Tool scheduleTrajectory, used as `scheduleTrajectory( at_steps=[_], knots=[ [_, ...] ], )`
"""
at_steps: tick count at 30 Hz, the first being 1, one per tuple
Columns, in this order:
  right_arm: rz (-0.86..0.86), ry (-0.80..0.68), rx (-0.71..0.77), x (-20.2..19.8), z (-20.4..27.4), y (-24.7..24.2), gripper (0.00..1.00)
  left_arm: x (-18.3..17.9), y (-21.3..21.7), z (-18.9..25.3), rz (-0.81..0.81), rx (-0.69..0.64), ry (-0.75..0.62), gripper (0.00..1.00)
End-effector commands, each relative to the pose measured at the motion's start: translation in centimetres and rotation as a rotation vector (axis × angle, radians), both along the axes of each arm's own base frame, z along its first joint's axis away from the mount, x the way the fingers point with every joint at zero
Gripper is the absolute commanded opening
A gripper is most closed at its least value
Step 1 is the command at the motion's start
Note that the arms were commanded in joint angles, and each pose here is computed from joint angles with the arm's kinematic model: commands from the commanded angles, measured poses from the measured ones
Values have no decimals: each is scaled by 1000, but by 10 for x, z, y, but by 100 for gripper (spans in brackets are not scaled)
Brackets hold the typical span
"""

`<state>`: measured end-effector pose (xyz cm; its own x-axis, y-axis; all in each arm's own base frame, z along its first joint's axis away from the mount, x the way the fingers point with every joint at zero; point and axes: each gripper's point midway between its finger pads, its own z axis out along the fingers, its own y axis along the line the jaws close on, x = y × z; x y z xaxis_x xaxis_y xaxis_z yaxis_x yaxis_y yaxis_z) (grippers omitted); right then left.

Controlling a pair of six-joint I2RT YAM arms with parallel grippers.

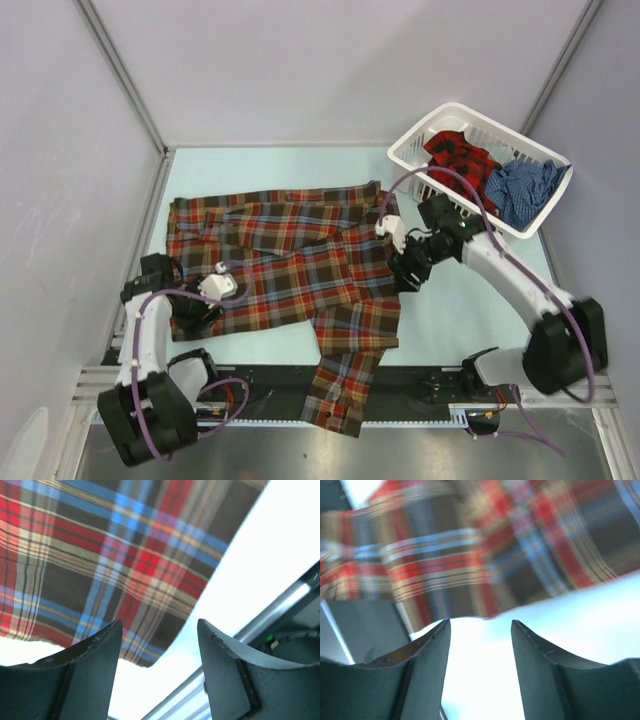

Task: Fold and stack the long sleeve shirts
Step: Fold the shirt

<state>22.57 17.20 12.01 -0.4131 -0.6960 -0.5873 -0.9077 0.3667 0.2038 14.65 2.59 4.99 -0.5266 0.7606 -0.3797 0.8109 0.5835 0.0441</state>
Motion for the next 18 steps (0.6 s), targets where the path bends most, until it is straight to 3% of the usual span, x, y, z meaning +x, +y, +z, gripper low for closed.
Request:
scheduleTrajectory(
  at_steps=[1, 3, 8, 18],
  knots=[
    [178, -53, 42, -60, 13, 15, 58, -20, 10, -5, -164, 100, 10, 67],
    [254, -46, 0, -84, -5, 21, 61, -26, 14, -10, -172, 115, 56, 67],
    [274, -62, -58, -84, -29, 22, 68, -30, 21, -24, -190, 149, 92, 66],
    [345, -119, -131, -87, -62, 40, 64, -30, 53, -49, -199, 348, 66, 54]
  ],
)
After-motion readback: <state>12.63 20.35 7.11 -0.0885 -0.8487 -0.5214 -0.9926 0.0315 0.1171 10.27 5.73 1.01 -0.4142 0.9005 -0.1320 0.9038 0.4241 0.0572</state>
